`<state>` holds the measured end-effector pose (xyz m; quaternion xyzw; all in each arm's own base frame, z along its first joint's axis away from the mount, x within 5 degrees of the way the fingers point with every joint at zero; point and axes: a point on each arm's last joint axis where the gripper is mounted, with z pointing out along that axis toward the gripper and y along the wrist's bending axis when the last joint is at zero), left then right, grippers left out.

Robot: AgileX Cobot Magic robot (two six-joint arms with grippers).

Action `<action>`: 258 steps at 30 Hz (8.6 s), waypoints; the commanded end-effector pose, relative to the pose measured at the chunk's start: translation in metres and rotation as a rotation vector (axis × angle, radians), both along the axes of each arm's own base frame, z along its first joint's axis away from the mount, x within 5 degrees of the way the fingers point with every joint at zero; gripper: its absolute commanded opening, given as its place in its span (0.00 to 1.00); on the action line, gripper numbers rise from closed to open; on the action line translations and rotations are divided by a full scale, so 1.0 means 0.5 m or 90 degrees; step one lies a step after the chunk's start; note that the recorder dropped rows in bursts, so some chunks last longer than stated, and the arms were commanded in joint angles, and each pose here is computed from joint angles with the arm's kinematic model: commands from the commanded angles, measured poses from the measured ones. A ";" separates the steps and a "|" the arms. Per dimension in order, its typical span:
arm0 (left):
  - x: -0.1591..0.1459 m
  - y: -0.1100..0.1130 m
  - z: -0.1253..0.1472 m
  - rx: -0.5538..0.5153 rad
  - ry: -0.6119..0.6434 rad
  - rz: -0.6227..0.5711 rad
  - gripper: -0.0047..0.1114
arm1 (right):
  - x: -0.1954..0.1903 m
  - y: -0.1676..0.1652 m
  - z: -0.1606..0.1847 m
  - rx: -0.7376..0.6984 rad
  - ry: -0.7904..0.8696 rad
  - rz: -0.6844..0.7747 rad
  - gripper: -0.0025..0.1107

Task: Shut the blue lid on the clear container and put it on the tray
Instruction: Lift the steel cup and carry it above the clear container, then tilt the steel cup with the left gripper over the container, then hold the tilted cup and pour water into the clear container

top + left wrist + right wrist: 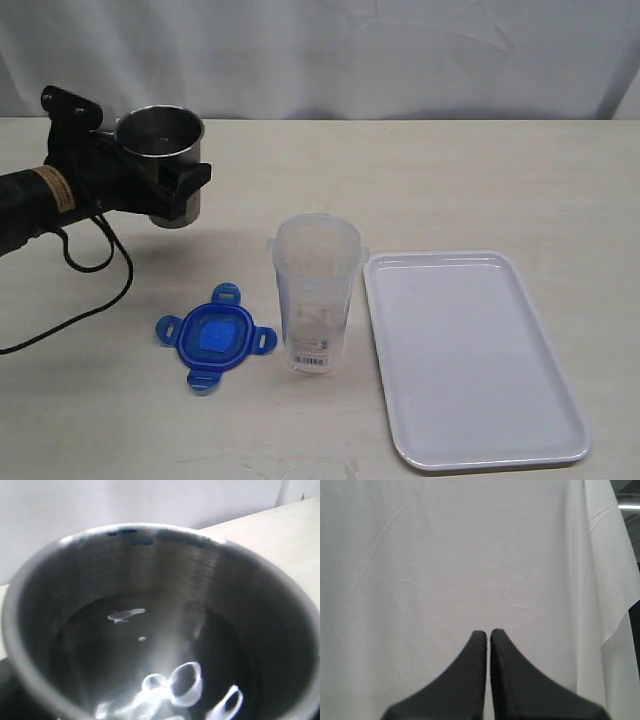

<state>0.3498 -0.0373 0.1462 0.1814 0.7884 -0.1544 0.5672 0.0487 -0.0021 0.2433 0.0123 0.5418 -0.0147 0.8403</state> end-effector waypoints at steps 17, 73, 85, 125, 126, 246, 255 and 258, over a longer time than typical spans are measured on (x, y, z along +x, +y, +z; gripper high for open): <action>-0.017 -0.127 0.186 -0.019 -0.073 -0.114 0.04 | 0.002 0.000 -0.007 0.061 0.023 0.029 0.06; -0.057 -0.150 0.156 0.135 -0.164 -0.280 0.04 | 0.002 0.000 -0.008 0.061 0.026 0.029 0.06; -0.049 -0.145 0.167 0.029 -0.127 -0.214 0.04 | 0.002 0.000 -0.008 0.061 0.026 0.029 0.06; -0.045 -0.200 0.183 0.044 -0.109 -0.230 0.04 | 0.002 0.000 -0.008 0.064 0.025 0.029 0.06; -0.046 -0.201 0.180 0.051 -0.109 -0.237 0.04 | 0.002 0.000 -0.008 0.064 0.025 0.029 0.06; -0.054 -0.201 0.158 0.405 -0.299 -0.390 0.04 | 0.003 0.000 -0.009 0.070 0.028 0.030 0.06; -0.053 -0.200 0.157 0.412 -0.298 -0.388 0.04 | 0.003 0.000 -0.009 0.070 0.028 0.030 0.06; -0.053 -0.200 0.157 0.413 -0.298 -0.389 0.04 | 0.003 0.000 -0.009 0.070 0.028 0.030 0.06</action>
